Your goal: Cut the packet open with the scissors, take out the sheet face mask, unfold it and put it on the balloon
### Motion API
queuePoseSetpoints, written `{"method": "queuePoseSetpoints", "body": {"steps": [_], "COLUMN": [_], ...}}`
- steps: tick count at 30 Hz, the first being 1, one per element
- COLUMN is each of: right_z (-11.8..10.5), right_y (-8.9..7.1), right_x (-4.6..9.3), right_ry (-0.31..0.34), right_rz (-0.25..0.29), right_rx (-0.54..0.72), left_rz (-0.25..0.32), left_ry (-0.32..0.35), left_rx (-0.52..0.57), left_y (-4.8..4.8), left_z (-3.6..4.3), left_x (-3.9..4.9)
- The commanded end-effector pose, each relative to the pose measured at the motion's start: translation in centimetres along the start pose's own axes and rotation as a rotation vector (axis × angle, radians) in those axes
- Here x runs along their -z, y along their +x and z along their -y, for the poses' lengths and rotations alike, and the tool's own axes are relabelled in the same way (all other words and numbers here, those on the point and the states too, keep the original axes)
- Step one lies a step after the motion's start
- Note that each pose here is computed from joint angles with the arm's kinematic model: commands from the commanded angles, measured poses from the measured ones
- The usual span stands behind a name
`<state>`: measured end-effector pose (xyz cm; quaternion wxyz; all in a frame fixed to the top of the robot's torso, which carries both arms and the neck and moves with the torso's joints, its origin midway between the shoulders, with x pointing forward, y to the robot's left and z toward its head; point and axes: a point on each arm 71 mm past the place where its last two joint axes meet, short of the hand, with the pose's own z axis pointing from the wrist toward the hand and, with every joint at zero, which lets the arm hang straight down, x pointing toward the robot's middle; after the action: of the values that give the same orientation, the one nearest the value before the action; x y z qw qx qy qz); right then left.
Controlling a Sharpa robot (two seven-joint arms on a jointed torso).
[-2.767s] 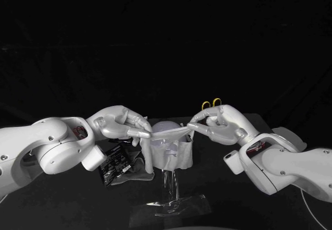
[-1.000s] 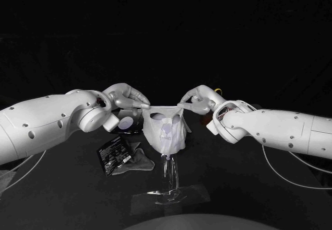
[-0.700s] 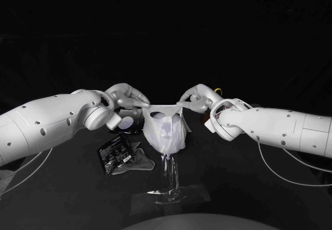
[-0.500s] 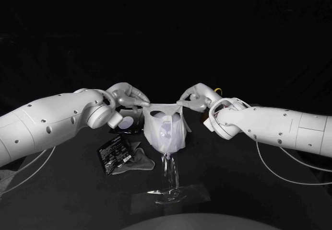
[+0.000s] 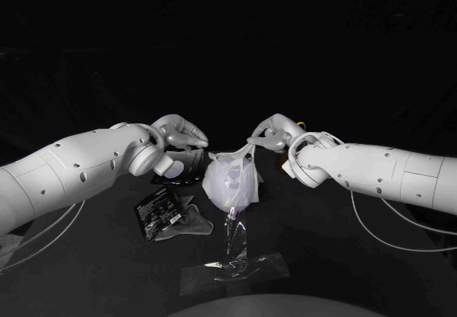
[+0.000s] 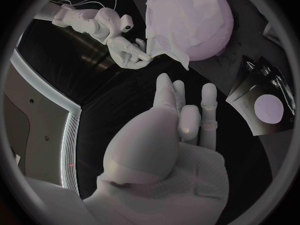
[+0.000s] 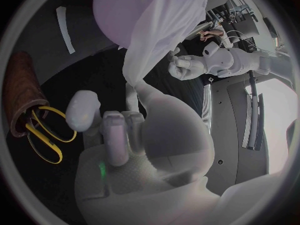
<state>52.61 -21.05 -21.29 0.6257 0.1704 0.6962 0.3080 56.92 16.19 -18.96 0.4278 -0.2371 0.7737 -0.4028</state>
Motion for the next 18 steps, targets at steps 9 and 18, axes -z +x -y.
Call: {"method": "queuePoseSetpoints", "body": {"steps": [9,18], "right_z": [0.2,0.5], "right_y": [0.7,0.8], "right_x": [-0.8,-0.9], "right_ry": [0.05,0.077], "right_rz": [-0.077,-0.09], "right_rx": [0.007,-0.007], "left_rz": [0.001,0.021], "left_ry": [-0.02,-0.036], "left_rx": [-0.019,0.014], "left_y": [0.59,0.4], "left_z": [-0.48,-1.16], "left_x": [-0.98,-1.14]}}
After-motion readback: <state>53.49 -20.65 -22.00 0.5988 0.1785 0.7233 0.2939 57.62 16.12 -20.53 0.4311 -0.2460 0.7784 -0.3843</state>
